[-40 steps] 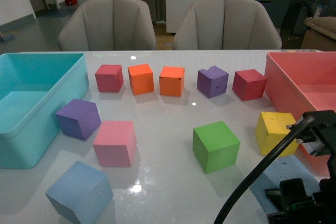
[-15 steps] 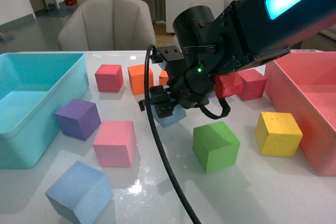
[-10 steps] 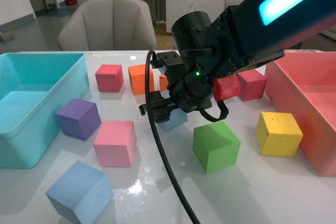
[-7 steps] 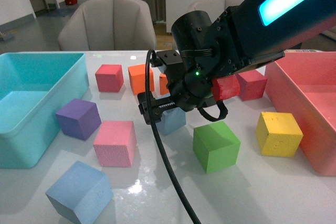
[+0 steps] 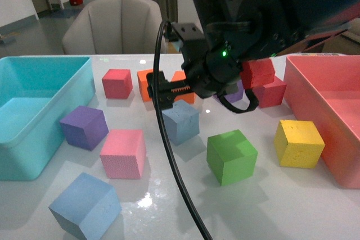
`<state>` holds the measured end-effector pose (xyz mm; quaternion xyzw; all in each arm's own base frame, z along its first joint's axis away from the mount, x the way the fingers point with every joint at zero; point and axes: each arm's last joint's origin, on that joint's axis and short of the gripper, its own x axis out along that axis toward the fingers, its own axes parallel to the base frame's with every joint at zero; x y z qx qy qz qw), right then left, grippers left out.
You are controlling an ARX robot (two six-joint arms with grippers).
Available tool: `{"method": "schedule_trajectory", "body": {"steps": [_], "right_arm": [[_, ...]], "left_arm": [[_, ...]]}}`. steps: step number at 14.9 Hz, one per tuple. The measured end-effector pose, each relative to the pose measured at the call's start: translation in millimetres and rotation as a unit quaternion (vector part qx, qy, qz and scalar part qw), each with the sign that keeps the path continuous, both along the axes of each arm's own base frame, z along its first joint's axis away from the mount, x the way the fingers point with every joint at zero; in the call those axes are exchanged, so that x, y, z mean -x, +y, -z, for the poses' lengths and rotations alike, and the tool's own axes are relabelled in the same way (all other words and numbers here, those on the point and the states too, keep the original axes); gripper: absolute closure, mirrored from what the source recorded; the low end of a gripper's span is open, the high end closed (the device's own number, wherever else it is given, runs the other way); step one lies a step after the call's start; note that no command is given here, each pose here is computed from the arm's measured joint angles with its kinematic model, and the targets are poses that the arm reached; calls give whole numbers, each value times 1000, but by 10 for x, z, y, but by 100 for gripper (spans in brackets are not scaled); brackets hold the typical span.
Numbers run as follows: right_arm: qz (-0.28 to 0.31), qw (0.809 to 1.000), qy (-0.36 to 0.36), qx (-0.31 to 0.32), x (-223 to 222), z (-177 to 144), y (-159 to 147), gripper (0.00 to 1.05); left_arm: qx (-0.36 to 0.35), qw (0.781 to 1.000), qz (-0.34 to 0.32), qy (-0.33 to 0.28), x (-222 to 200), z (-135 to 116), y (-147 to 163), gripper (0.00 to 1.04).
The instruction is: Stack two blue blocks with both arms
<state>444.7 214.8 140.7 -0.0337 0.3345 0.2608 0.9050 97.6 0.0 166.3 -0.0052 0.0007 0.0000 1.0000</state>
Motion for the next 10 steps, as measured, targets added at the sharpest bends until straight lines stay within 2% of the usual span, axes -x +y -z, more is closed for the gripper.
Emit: {"method": "schedule_trajectory", "body": {"steps": [3,6,7,8,10], "right_arm": [[33,996,-67,-39,273,-372,-190,6],[128,978,-150,-75,1030,-680,-709,6],[173,968,-161,-84,1473,-712,-1026,6],[201,962,-162,-85,1702,-677,-1223,6],[255,945,-184,-85,1643,-614,-1487,6]], "left_arm": [[0,1000,0,0,0,0,0,7],[0,1000,0,0,0,0,0,7],[0,1000,0,0,0,0,0,7],[0,1000,0,0,0,0,0,7],[0,1000,3,-1,0,-2,-2,7]]}}
